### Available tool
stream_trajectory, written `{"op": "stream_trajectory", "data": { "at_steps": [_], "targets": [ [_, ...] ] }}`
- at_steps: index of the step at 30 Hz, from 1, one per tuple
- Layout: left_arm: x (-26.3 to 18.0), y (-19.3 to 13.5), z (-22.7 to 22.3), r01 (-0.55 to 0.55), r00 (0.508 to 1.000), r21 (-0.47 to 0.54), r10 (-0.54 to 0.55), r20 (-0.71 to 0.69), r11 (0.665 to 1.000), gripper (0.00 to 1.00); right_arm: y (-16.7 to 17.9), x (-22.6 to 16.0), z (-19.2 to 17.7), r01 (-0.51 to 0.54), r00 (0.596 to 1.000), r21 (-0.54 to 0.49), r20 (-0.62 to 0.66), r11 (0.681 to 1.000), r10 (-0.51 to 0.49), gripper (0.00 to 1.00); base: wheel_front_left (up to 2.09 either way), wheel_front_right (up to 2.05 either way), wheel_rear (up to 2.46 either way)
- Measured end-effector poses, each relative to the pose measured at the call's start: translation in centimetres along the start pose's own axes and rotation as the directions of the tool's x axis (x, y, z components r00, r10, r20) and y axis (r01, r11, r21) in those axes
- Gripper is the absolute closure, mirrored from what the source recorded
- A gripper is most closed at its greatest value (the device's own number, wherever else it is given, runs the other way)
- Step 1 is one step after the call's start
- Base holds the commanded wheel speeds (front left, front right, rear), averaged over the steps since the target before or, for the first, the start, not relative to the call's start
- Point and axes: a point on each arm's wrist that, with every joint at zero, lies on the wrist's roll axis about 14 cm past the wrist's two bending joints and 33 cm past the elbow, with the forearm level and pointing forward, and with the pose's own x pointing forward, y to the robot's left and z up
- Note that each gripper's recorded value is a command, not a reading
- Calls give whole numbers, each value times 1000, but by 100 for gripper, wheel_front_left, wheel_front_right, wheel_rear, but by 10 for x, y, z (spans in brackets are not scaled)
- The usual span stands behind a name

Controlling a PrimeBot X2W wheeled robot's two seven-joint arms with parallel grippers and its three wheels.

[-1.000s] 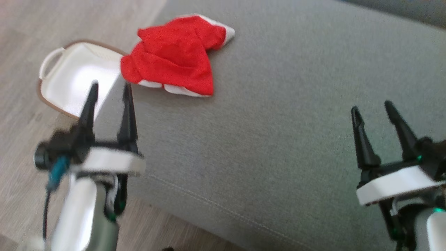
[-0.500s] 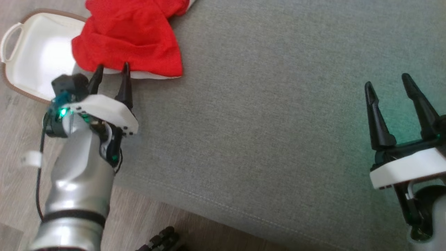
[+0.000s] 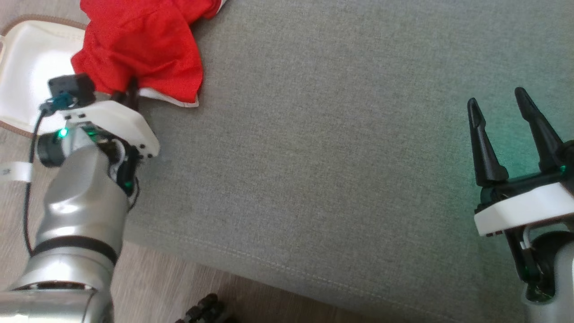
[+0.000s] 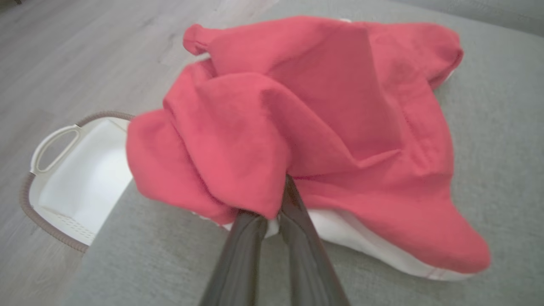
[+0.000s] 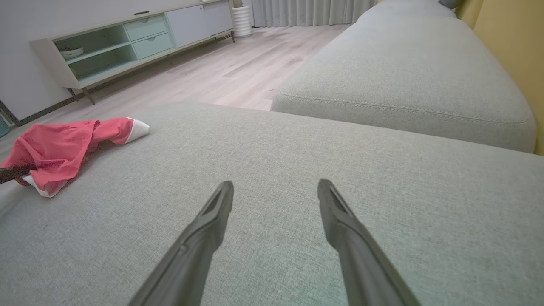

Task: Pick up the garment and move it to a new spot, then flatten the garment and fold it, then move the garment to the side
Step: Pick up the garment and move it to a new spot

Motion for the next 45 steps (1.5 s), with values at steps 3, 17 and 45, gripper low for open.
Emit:
{"op": "stream_trajectory", "data": {
  "at_steps": [3,17,45],
  "targets": [
    [-2,8,26,-10,996,12,9,84,1000,100,1,-2,8,2,1000,-5,23,1000,-2,0,0,0,0],
    [-74,13,83,-28,907,44,7,422,999,100,11,-43,55,38,982,1,184,999,-37,0,0,0,0],
    [-150,-325,62,729,513,351,-809,288,587,100,-75,-181,38,428,864,161,214,889,-455,0,0,0,0]
  ]
}}
